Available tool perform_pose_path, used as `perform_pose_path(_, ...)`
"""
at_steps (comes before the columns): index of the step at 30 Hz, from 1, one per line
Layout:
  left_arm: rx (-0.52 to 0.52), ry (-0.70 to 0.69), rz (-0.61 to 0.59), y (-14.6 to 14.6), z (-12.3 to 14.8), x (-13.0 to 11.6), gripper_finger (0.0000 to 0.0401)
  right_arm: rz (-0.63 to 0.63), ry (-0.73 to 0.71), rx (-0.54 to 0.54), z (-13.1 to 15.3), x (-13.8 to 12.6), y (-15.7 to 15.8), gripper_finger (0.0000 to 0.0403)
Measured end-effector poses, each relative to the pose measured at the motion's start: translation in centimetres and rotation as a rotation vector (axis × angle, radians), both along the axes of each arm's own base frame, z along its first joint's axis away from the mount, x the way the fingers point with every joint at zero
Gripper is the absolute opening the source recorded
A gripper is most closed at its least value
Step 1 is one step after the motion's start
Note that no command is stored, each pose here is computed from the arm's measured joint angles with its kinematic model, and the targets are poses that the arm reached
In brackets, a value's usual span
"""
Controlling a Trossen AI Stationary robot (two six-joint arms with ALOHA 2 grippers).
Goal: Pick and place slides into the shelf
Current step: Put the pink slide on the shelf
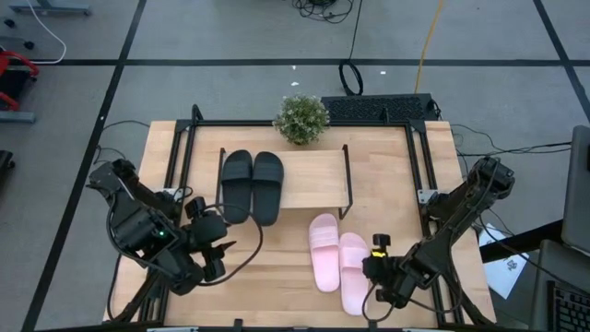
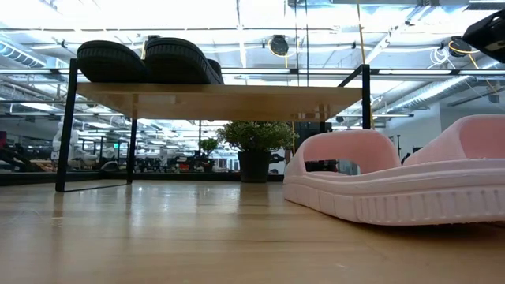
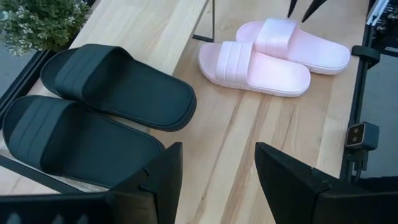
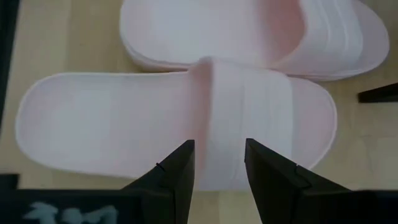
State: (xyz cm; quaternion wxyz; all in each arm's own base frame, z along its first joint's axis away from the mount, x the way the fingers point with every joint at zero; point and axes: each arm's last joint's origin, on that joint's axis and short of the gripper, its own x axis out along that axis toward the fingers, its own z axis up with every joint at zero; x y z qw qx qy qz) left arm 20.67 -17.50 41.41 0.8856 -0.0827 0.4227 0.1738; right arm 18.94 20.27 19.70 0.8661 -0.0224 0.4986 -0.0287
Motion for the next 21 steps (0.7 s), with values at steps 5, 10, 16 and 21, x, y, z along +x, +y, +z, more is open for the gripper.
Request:
perform_pose_path(5, 0.002, 0.001, 0.007, 0.2, 0.0, 0.2, 0.0198, -0.015, -0.015, 0.019, 0.1, 0.6, -0.2, 0.0132)
perform_pose_path(10, 0.005, 0.002, 0.005, 0.2, 0.0, 0.2, 0.0198, 0.003, 0.003, 0.071, 0.1, 0.7, 0.0, 0.0132)
perform_pose_path(16, 0.012, 0.005, -0.004, 0.2, 0.0, 0.2, 0.0198, -0.012, 0.014, 0.054, 0.0, 0.8, -0.3, 0.0132)
perform_pose_path(21, 0.015, 0.006, -0.008, 0.2, 0.0, 0.2, 0.0198, -0.023, 0.024, 0.045, -0.5, 1.1, -0.3, 0.0132)
